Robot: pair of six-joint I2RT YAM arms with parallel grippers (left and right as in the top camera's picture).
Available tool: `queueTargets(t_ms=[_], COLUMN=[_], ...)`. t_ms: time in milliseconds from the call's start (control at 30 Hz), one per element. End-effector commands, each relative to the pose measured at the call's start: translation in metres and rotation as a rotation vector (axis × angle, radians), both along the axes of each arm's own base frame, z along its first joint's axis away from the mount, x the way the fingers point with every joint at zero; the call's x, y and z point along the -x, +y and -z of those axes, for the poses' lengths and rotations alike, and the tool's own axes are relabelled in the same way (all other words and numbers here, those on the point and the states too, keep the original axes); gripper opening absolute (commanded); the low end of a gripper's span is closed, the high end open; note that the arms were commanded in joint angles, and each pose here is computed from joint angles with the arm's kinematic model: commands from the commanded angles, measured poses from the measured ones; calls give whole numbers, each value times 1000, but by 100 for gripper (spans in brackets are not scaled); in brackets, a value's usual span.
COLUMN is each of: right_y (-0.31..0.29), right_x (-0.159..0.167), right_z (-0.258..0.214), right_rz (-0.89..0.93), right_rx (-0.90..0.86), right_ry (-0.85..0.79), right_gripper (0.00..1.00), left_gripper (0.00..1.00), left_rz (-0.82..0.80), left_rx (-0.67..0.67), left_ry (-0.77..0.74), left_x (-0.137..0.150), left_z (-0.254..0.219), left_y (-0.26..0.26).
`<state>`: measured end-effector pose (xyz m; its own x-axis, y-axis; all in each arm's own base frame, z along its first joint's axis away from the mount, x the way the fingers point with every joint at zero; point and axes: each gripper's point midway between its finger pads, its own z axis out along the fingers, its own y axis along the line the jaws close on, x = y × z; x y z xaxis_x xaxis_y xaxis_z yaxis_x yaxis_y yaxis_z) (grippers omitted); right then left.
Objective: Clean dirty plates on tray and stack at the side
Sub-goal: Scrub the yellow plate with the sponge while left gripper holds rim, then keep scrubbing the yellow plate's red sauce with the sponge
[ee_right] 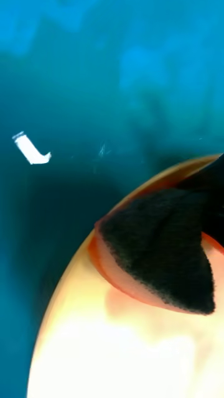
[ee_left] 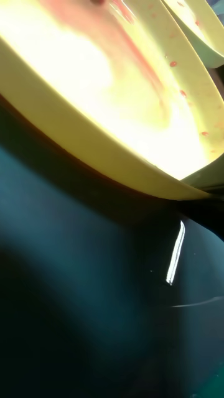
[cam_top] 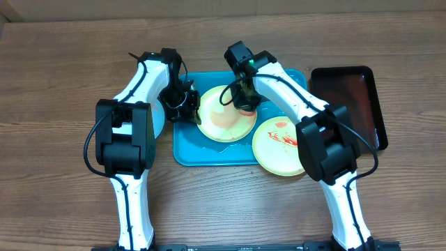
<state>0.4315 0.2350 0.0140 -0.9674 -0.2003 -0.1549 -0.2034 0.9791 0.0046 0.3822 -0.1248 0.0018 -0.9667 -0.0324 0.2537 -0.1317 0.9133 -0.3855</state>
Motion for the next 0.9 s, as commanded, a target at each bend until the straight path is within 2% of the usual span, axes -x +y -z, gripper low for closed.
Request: queueTargets(t_ms=[0, 133, 367, 533, 867], right_y=[16, 48, 93, 96, 61], right_x=[17, 38, 55, 65, 80], right_z=[36, 51, 42, 41, 32], right_rz=[-59, -131, -218, -257, -185], right_rx=[-39, -173, -316, -315, -259], right_ry=[89, 183, 210, 235, 350], right_gripper=[4, 4, 4, 4, 4], left_gripper=[4, 4, 4, 4, 4], left_rz=[43, 43, 42, 42, 43], left_rx=[-99, -99, -99, -99, -100], left_ry=[68, 68, 67, 67, 68], left_x=[16, 16, 16, 16, 16], left_z=[39, 39, 39, 39, 39], left_y=[17, 17, 17, 17, 17])
